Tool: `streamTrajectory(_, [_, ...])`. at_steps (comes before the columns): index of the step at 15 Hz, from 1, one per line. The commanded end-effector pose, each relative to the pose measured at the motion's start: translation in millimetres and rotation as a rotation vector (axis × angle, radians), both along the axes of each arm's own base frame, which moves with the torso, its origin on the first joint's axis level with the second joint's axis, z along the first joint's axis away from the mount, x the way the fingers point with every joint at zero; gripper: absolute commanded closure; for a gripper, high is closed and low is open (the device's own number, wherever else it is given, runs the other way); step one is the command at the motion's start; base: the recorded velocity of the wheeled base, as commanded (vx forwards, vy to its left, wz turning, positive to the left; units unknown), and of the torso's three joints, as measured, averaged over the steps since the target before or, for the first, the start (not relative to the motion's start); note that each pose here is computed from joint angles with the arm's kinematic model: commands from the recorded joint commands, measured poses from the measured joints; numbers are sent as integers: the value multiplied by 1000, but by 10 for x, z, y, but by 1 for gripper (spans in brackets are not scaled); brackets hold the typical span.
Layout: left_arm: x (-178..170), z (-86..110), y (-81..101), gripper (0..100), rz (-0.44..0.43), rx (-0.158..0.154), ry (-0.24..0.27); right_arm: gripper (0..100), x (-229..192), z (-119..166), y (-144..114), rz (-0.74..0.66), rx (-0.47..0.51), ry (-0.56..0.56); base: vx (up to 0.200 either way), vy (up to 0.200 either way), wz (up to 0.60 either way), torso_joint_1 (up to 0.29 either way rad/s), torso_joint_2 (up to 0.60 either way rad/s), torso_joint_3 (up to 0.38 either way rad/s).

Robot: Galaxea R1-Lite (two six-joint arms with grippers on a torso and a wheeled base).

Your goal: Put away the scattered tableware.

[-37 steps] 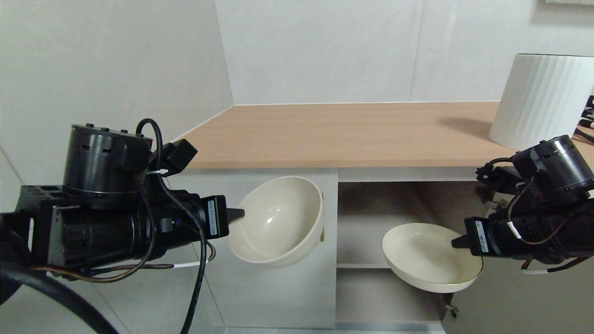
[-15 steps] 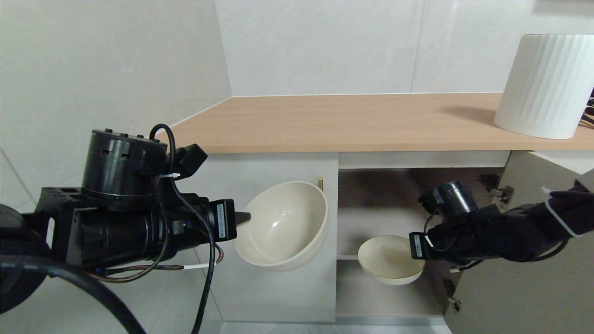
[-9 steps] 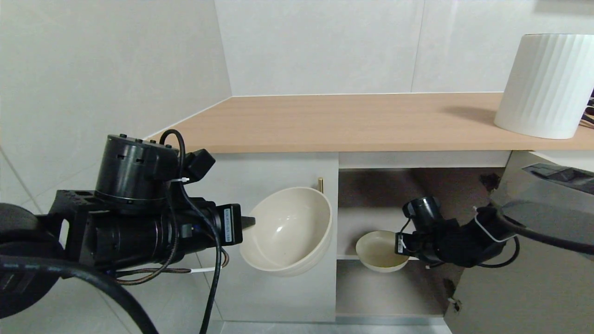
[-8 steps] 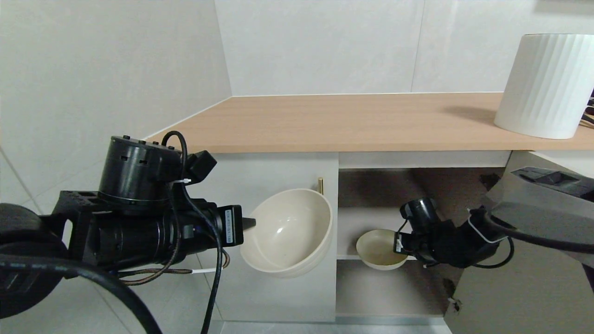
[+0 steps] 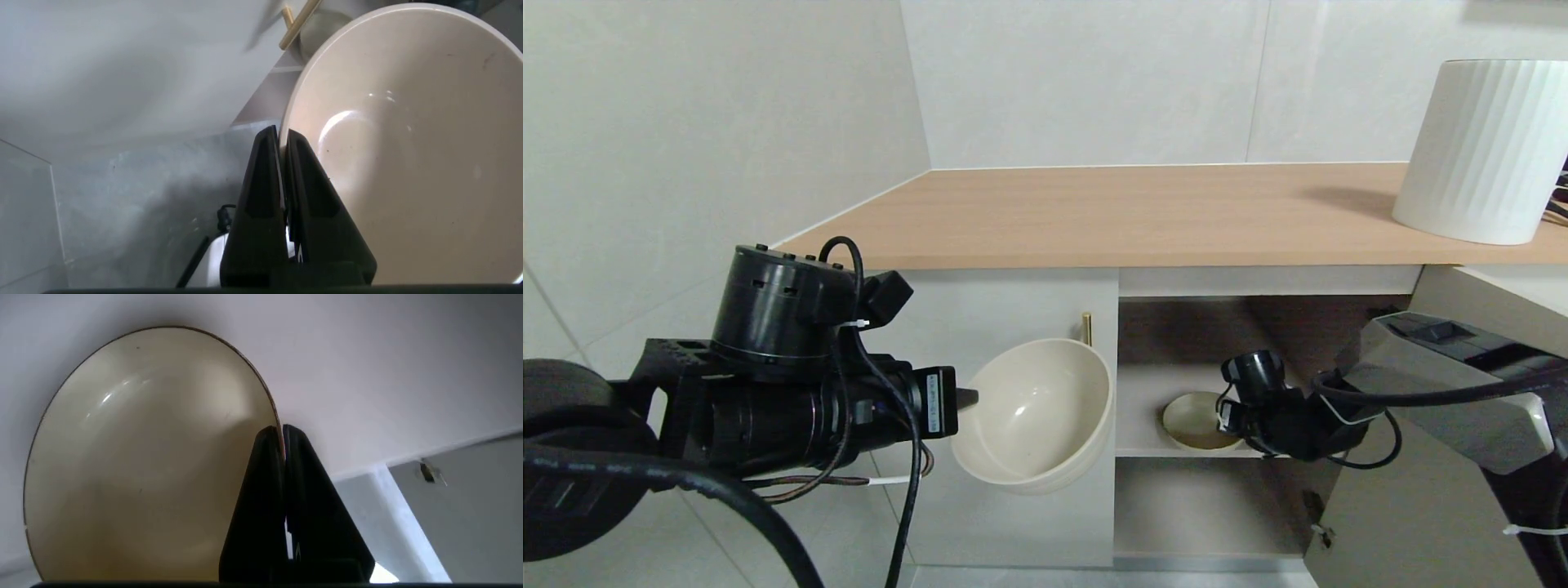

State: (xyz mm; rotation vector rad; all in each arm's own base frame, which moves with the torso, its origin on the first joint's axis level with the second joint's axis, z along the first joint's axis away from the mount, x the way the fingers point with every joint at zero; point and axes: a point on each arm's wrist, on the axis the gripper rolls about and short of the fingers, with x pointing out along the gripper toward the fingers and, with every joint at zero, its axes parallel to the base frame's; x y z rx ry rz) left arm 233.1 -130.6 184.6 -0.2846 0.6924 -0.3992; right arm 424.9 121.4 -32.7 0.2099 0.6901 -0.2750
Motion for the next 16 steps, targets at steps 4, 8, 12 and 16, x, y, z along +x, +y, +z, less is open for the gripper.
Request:
streamTrajectory(4, [12, -20, -6, 100, 1, 3, 7, 100, 207, -138, -35, -75, -29, -42, 0, 0, 0, 0, 0, 0])
streamTrajectory(8, [12, -20, -6, 100, 1, 3, 7, 100, 233, -112, -36, -88, -19, -57, 0, 0, 0, 0, 0, 0])
streamTrajectory(12, [12, -20, -6, 100, 1, 3, 7, 0, 253, -96, -34, -100, -27, -70, 0, 0, 0, 0, 0, 0])
streamTrajectory(16, [15, -25, -8, 100, 1, 4, 8, 0, 237, -64, -23, -103, -19, -75, 0, 0, 0, 0, 0, 0])
